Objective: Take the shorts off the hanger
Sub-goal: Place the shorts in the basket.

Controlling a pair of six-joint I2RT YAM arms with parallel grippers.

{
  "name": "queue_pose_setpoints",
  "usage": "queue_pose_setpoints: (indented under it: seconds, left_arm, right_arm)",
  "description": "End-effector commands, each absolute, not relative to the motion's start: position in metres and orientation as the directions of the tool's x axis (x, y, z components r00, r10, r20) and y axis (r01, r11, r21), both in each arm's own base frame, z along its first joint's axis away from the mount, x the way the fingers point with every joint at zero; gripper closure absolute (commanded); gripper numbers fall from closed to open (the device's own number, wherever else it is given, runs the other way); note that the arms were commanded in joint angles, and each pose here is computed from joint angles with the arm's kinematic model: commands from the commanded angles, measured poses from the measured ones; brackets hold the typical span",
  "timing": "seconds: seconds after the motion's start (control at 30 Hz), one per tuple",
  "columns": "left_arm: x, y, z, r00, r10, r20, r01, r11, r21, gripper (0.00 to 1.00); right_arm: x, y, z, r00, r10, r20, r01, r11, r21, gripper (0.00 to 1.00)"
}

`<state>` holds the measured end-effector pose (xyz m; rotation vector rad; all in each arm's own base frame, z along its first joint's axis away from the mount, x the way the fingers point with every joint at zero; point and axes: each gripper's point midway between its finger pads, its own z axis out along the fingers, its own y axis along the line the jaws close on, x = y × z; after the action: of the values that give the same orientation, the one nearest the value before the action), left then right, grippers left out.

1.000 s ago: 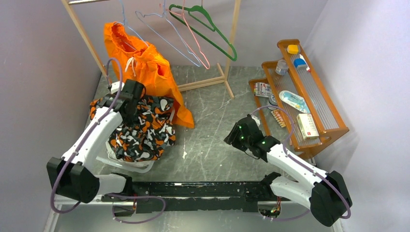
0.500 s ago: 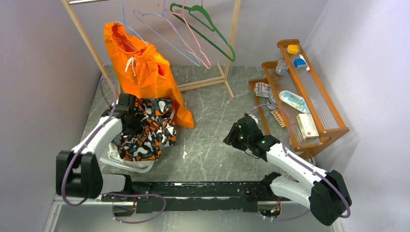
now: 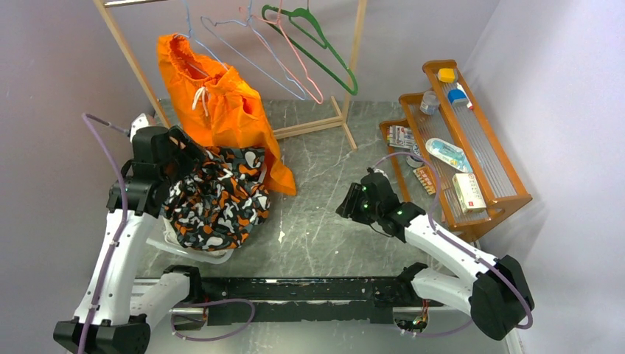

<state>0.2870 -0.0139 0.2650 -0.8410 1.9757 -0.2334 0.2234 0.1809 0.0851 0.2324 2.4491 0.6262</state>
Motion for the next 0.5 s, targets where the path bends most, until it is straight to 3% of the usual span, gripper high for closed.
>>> queue_pose_setpoints:
  seconds: [0.0, 0.13, 0.27, 0.47]
  left_arm:
    - [0.304, -0.069, 0.285, -0.426, -0.594, -0.683, -0.144, 0.789, -0.597, 0.20]
    - [0.329, -0.102, 0.252, -0.556, -0.594, -0.582, -0.091, 0.739, -0.667, 0.32]
    - [0.339, -0.070, 0.170, -0.561, -0.658, -0.503, -0.384, 0.745, -0.546, 0.40]
    - [0.292, -0.038, 0.075, -0.521, -0.777, -0.353, -0.704, 0.625, -0.338, 0.44]
  right_arm:
    - [0.230, 0.189, 0.096, -0.801, 0.290, -0.523, -0.018, 0.862, 0.506, 0.49]
    - [0.230, 0.194, 0.104, -0.799, 0.279, -0.532, -0.051, 0.851, 0.523, 0.49]
    - [0.233, 0.200, 0.121, -0.780, 0.272, -0.563, -0.101, 0.834, 0.543, 0.49]
    - [0.246, 0.214, 0.160, -0.736, 0.237, -0.635, -0.217, 0.805, 0.552, 0.49]
